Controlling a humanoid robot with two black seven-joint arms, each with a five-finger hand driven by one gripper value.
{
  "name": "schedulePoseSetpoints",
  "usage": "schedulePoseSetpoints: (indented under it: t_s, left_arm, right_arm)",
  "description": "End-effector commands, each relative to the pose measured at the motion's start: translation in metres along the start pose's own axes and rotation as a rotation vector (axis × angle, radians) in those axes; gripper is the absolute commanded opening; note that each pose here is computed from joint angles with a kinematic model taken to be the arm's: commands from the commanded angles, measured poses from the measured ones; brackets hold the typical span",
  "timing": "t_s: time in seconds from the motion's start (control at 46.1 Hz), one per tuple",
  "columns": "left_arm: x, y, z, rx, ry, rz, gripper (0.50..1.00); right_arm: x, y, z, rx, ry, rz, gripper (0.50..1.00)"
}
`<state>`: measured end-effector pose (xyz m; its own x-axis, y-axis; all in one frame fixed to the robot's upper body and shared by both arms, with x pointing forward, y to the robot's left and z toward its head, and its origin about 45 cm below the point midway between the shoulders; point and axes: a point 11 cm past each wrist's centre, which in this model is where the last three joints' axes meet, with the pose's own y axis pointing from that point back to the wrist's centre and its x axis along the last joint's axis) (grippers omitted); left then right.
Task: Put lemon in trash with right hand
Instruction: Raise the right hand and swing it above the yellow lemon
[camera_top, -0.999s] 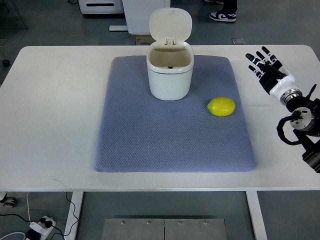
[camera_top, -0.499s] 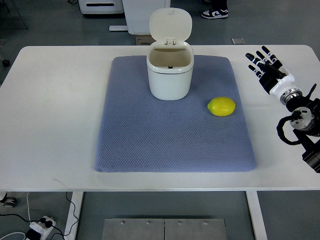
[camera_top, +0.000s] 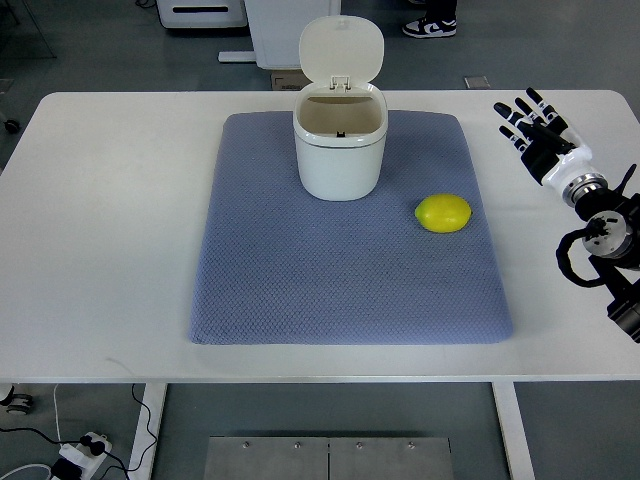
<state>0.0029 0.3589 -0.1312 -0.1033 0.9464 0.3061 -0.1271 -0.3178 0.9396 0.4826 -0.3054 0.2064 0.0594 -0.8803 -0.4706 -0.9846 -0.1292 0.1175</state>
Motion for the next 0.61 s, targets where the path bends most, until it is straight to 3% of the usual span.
schedulePoseSetpoints:
  t_s: [0.0,0.586]
  left_arm:
    - [0.0,0.0,0.0,0.0,0.0,0.0,1.0]
    - [0.0,0.0,0.0,0.0,0.0,0.0,1.0]
  right_arm:
    - [0.004,0.001,-0.003,0.004,0.006,0.005,1.0]
    - [-0.001,0.003,-0.032,-0.013,0.176,-0.087,1.0]
